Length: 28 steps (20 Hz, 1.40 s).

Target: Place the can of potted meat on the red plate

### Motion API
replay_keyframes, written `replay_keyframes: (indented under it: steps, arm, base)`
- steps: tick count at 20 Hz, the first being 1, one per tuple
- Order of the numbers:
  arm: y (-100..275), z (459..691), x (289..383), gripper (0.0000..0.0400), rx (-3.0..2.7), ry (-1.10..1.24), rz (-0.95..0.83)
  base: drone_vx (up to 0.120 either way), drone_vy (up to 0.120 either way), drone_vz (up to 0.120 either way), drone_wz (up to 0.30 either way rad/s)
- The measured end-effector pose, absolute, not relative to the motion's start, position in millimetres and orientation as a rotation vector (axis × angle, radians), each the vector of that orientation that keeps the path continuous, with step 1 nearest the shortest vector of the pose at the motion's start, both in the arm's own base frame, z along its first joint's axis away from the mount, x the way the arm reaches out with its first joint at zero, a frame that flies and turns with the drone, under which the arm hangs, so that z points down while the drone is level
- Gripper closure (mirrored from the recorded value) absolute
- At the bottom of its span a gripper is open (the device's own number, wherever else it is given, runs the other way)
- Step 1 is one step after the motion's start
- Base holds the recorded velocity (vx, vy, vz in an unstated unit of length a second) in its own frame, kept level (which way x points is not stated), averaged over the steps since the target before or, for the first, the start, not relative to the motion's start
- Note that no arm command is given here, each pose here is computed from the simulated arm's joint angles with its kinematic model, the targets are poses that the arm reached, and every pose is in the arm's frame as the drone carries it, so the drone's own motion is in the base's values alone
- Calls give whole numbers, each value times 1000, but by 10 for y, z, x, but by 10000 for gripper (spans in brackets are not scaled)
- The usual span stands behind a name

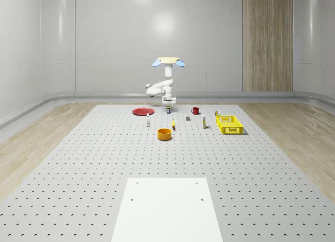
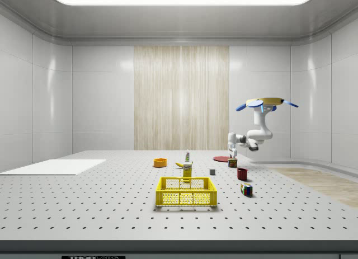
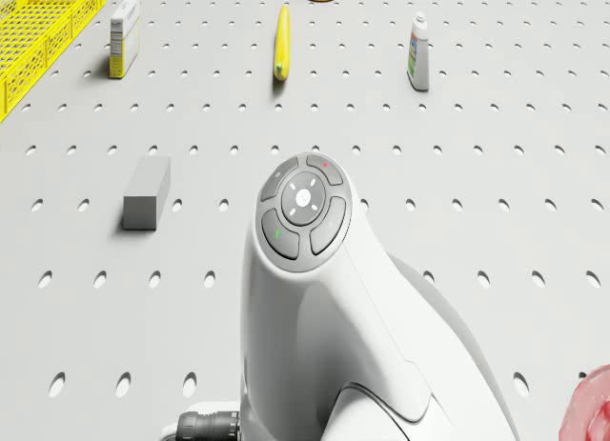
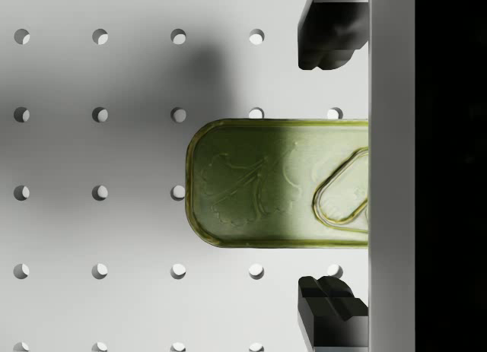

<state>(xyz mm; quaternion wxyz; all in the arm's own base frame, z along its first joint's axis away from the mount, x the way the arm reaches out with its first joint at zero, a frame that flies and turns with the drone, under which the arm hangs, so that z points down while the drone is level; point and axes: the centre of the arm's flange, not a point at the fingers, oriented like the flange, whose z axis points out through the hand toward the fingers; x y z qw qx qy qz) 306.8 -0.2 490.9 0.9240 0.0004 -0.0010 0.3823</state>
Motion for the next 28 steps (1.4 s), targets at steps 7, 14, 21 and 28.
replay_keyframes:
  steps: [7, 14, 21, 28]
  arm:
    - [9, 5075, 3068, 0, 1, -2, 785]
    - [47, 5216, 3068, 0, 1, -2, 785]
    - [58, 5273, 3068, 104, -1, -1, 786]
    - [61, 5148, 3068, 113, -3, 1, 784]
  base:
    - [0, 0, 0, 0]
    - [0, 0, 0, 0]
    - [0, 0, 0, 0]
    - [0, 0, 0, 0]
